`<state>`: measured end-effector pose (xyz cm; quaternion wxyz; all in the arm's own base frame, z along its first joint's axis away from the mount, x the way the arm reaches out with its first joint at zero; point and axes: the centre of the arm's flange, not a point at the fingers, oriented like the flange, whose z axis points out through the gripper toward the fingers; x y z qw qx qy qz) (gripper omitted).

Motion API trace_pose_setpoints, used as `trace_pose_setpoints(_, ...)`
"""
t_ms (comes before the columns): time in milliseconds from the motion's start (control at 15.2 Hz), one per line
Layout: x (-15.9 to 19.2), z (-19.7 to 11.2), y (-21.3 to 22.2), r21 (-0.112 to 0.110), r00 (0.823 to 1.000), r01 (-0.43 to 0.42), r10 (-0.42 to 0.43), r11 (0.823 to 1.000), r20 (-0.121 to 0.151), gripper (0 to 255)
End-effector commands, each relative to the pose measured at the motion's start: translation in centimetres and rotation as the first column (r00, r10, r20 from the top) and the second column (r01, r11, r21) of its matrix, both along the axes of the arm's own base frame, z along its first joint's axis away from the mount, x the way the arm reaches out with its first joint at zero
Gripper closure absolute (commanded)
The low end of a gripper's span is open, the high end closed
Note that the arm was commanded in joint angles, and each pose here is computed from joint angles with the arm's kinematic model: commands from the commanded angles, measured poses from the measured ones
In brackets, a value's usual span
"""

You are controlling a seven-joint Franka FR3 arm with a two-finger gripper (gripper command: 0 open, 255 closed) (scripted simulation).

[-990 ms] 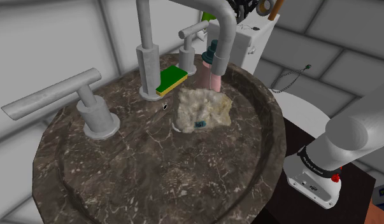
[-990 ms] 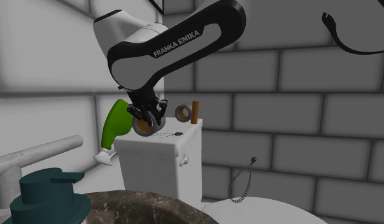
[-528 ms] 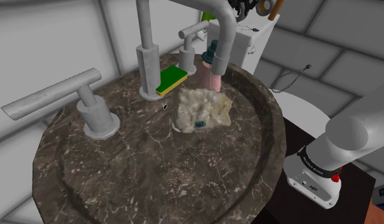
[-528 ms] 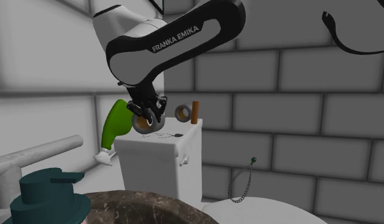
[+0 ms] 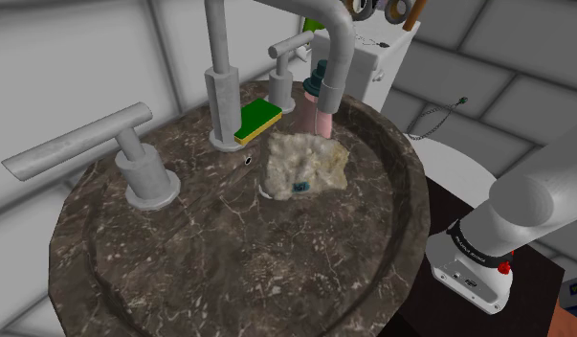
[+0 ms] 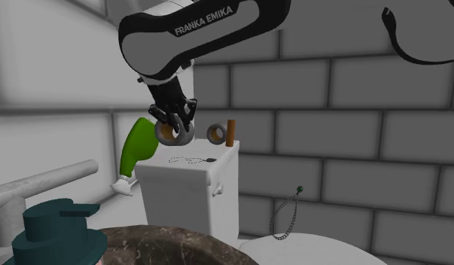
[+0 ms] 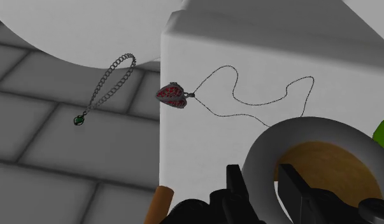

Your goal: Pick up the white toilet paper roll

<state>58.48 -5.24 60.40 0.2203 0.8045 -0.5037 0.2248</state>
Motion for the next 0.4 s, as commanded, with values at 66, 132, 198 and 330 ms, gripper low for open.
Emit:
trace_pose_setpoints(66,0.1,1.6,-0.1,0.000,1.000,0.000,0.000,1.000,0.001,255)
trace_pose_setpoints(132,0.1,2.1,-0.1,0.000,1.000,0.000,0.000,1.000,0.001,255)
trace_pose_setpoints(198,0.1,2.7,-0.1,0.000,1.000,0.000,0.000,1.000,0.001,255)
trace_pose_setpoints(330,0.1,2.7,-0.1,0.000,1.000,0.000,0.000,1.000,0.001,255)
